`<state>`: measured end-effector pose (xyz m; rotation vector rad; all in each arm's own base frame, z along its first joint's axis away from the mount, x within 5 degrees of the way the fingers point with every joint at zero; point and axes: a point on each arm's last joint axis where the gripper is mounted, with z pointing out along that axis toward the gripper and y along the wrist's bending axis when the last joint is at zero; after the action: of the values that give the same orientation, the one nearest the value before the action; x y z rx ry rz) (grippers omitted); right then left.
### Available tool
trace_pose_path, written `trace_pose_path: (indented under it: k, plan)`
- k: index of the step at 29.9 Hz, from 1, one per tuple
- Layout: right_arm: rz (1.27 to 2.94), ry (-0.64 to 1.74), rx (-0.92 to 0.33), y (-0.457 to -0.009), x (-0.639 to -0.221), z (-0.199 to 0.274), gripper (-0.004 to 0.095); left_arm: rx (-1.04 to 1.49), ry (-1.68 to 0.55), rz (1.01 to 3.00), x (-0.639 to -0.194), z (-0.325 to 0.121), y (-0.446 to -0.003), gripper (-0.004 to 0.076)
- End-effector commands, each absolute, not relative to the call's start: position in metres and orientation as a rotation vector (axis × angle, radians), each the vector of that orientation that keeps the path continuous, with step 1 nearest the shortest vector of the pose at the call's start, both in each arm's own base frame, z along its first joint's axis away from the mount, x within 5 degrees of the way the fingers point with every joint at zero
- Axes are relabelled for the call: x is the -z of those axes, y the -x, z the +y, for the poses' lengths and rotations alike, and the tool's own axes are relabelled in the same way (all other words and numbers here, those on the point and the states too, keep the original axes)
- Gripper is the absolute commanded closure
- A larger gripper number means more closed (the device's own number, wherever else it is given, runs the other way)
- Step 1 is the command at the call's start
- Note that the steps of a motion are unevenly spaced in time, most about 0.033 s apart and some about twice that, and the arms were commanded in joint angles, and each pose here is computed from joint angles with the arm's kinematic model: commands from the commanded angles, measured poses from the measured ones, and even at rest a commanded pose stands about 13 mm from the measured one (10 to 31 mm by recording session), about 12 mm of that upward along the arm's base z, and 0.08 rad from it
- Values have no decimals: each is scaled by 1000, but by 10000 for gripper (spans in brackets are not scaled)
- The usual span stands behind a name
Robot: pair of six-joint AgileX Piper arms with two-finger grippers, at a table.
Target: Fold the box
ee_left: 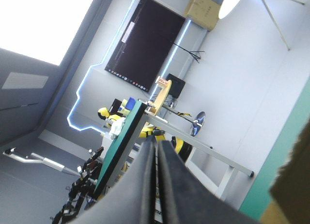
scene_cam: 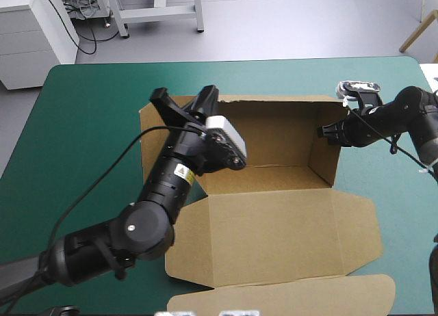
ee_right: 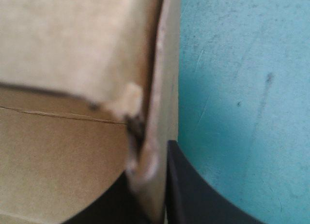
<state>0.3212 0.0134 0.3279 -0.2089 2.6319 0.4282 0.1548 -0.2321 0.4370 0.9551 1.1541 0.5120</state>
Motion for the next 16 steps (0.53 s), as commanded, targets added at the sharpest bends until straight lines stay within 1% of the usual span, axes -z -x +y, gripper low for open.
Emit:
trace_pose_path:
  k: [1,3,9,12,16]
  plan:
    - [2694,181,-505,-325,-335,16,912,-503,-786,1160,-471,-190,-157,727]
    - [2725,190,-520,-336,-327,17,912,-489,-740,1244,-473,-170,-167,727]
    - [2771,256,-477,-362,-312,40,912,-439,-561,1440,-472,-117,-195,727]
    - [2806,292,-441,-374,-299,52,912,-445,-461,1566,-465,-92,-207,727]
    - [2840,317,-399,-384,-285,63,912,-444,-409,1738,-452,-66,-218,727]
